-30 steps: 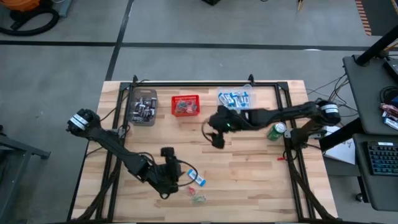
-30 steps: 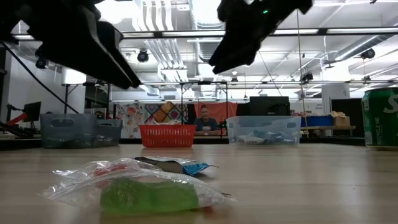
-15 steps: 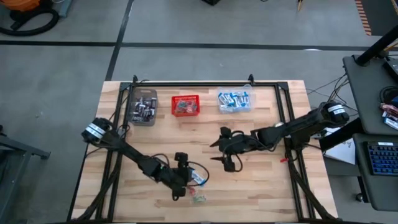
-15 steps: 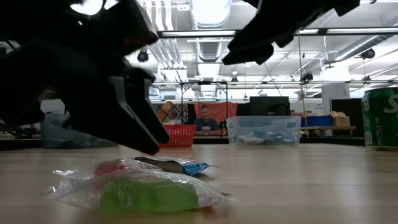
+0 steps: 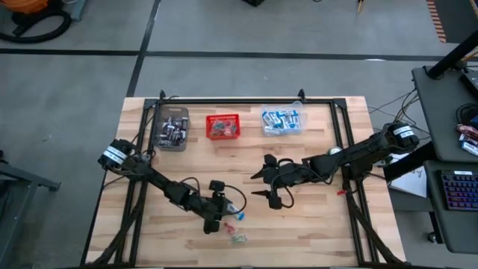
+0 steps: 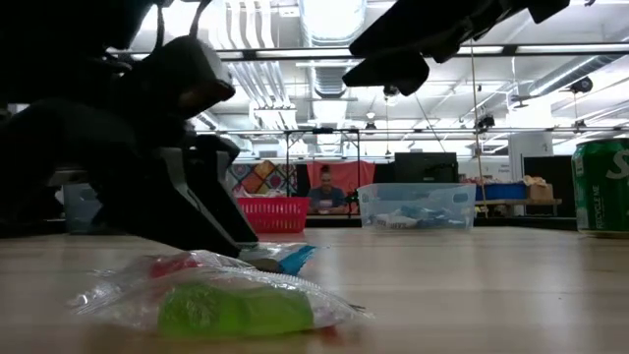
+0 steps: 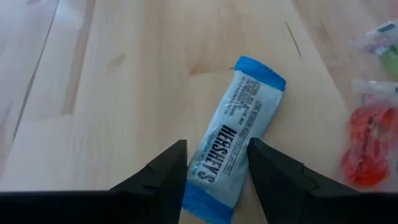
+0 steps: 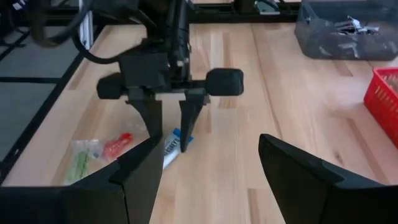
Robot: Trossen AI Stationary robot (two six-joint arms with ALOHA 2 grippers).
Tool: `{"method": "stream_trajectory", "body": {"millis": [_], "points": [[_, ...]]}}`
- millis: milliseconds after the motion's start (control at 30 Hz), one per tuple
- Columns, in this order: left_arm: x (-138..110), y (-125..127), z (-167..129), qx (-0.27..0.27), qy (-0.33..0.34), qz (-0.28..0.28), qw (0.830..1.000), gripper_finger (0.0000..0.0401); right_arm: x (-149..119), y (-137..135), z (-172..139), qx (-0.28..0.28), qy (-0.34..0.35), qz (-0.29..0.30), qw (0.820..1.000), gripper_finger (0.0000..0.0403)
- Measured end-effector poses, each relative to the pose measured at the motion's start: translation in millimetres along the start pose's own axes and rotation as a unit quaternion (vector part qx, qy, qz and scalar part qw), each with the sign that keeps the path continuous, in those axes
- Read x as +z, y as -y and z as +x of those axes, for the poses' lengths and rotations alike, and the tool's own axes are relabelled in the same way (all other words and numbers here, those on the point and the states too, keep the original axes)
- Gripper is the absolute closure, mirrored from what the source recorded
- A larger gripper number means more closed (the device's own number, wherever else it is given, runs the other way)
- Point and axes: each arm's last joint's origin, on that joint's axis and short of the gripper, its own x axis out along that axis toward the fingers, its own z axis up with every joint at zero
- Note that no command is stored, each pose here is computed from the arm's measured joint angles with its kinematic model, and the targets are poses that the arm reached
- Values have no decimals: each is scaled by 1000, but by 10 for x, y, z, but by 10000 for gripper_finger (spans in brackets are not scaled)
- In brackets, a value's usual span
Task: Sort candy
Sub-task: Put the white chocolate into the transparent bin
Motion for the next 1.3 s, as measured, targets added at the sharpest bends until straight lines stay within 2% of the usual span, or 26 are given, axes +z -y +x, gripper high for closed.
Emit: {"method": "stream_trajectory", "body": {"millis": [167, 533, 667, 833, 1000, 1167, 1300], "points": [[-111, -21, -6, -5, 16, -10, 1000, 261, 18, -10, -1, 3, 10, 10, 1000, 149], [-142, -38, -18, 11, 24, -9, 1000, 378, 10, -41, -5, 7, 8, 16, 1000, 149], [-86, -51, -62, 12, 42, -8, 999, 392, -6, -86, 3, 13, 6, 5, 1000, 149], [-95, -125, -141, 55, 48, -1, 997, 395, -88, -161, 72, 17, -9, -27, 999, 149], [-95, -291, -176, 66, 116, -69, 989, 395, -182, -164, 170, -9, -25, -34, 999, 149], [-71, -440, -246, 57, 218, -165, 960, 395, -236, -164, 213, -11, -39, -29, 999, 149], [-65, -478, -335, 40, 277, -204, 938, 396, -219, -170, 203, -10, -32, -24, 999, 149]]}}
